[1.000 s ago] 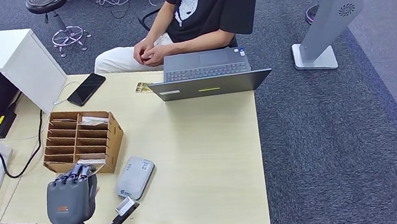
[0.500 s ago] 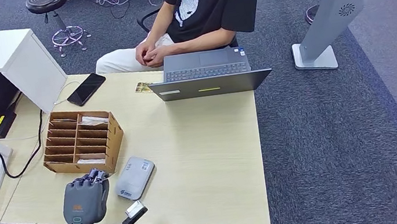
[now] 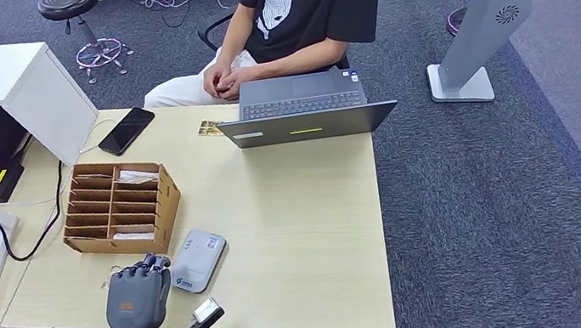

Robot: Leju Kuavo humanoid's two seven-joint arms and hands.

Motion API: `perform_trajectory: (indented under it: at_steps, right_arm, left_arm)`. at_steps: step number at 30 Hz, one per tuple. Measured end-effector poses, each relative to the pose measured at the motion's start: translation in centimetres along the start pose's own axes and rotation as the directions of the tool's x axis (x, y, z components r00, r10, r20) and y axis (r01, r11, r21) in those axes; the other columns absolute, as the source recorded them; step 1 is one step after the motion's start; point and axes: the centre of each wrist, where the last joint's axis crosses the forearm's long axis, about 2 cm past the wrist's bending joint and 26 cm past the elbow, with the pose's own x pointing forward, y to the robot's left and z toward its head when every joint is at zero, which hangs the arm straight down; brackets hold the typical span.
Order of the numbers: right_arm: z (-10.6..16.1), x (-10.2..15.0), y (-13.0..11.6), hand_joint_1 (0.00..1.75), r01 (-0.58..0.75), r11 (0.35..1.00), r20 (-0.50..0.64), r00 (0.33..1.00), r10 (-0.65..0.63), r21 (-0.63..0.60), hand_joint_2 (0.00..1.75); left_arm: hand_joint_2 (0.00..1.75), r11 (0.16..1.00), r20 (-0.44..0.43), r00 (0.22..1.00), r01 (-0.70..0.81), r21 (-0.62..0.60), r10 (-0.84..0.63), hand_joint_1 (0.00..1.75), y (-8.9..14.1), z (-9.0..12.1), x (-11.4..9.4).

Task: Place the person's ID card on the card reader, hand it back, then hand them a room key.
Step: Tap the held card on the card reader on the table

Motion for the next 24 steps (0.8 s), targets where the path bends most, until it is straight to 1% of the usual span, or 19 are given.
perform_trajectory:
  at_steps: [5,10,15,20,24]
  right_arm:
    - [0.0,0.0,0.0,0.00,0.000,1.000,-0.002,1.000,0.000,-0.002,1.75]
    - [0.0,0.0,0.0,0.00,0.003,1.000,-0.001,1.000,-0.003,-0.013,1.75]
    - [0.0,0.0,0.0,0.00,0.005,1.000,0.001,1.000,-0.005,-0.015,1.75]
    - [0.0,0.0,0.0,0.00,0.008,1.000,0.000,1.000,-0.008,-0.014,1.75]
    - [0.0,0.0,0.0,0.00,0.008,1.000,0.000,1.000,-0.008,-0.011,1.75]
  left_arm:
    - [1.75,1.000,0.006,1.000,-0.019,-0.023,0.019,1.75,-0.5,0.1,0.6]
    - [1.75,0.997,0.002,0.998,-0.065,-0.034,0.065,1.75,-0.9,0.0,1.4]
    - [1.75,0.993,0.004,0.994,-0.112,-0.047,0.112,1.75,-1.3,0.3,2.3]
    - [1.75,0.985,-0.024,0.988,-0.155,-0.076,0.153,1.75,-1.9,0.9,3.4]
    - [1.75,0.985,0.021,0.988,-0.149,-0.083,0.151,1.75,-1.9,1.1,3.8]
